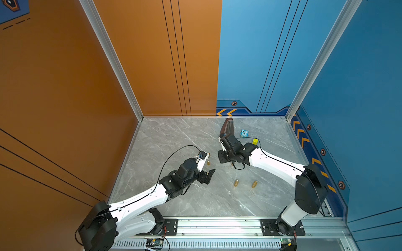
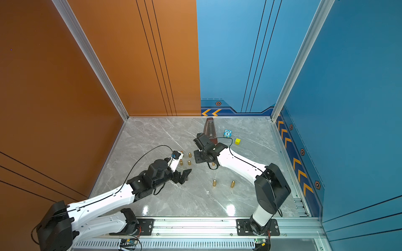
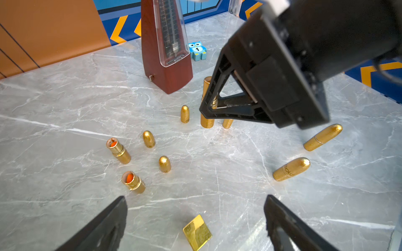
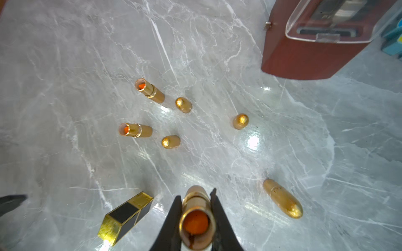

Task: Open the lipstick cap
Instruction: Place the lipstick at the center of the board.

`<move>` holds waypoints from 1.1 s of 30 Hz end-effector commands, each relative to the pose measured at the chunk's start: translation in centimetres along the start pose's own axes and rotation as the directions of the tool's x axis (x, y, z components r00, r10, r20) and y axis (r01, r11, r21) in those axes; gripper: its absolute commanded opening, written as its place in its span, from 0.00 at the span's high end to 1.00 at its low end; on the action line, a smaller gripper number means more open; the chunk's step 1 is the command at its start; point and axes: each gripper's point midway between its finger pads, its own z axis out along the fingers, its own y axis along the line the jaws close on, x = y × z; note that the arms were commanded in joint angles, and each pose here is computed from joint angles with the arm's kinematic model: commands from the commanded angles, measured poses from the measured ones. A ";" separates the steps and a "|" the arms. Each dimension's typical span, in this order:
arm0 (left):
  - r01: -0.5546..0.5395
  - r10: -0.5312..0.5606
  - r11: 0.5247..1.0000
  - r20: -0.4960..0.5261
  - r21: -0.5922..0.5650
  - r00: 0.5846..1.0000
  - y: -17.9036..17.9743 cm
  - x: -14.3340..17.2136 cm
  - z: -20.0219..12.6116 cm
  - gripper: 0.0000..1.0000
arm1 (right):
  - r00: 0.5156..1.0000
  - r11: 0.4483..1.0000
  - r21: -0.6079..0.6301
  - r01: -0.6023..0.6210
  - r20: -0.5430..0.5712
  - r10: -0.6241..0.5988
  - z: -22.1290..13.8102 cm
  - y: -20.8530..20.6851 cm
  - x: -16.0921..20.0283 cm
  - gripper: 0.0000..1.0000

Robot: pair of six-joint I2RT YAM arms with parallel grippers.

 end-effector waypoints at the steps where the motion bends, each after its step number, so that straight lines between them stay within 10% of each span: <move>1: 0.033 -0.039 0.995 -0.062 -0.091 0.997 2.1 1.6 -0.4 0.01 | 0.998 0.996 0.084 0.019 0.066 -0.025 1.3 -0.7 -2.0 0.83; 33: 0.095 -0.101 0.987 -0.042 -0.128 0.994 3.5 1.4 -0.3 0.01 | 0.996 0.986 0.159 0.049 0.072 -0.061 9.7 -1.8 -3.1 0.83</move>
